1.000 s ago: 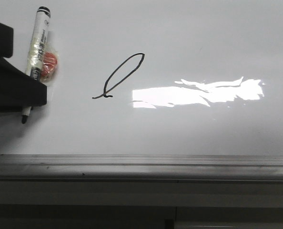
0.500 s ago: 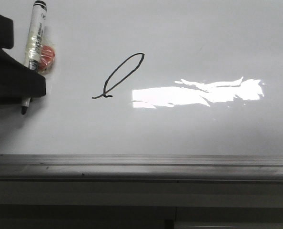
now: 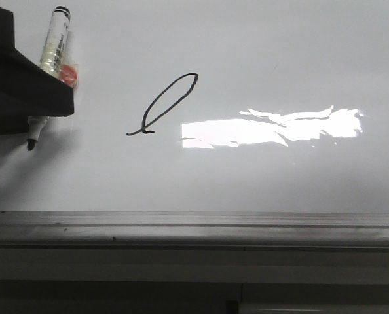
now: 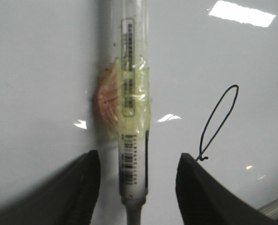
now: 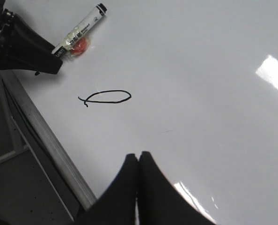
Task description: Write number 0 on whiteboard
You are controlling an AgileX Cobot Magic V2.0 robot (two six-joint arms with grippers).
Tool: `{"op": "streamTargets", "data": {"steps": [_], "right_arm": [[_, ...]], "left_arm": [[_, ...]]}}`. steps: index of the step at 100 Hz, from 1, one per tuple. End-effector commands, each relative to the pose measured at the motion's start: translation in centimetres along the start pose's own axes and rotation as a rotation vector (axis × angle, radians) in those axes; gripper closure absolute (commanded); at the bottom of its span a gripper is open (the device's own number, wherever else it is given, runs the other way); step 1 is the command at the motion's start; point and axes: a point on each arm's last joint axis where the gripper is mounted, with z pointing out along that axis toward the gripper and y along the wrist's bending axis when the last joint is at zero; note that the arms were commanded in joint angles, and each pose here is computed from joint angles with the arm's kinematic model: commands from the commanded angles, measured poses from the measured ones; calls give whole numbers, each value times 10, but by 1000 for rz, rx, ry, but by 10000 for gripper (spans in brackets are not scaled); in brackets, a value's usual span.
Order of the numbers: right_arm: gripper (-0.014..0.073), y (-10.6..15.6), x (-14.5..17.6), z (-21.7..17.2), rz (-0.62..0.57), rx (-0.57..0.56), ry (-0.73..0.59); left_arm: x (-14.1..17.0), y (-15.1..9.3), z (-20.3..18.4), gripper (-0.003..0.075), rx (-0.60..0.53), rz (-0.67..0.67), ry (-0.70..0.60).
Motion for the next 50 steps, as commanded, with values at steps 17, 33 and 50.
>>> {"op": "streamTargets", "data": {"steps": [17,33,50], "right_arm": [[666,-9,-2,-18,-20,20,-175],[663,-2,25,-28,-53,-35,-363],[663,2,69,-36,-54,-39,-489]], "left_arm": [[-16,-11,-22,362,68,45,-68],[-19,-14,-45,440,104,81,-76],[-26,-17,-75,740,153,198,-170]]}}
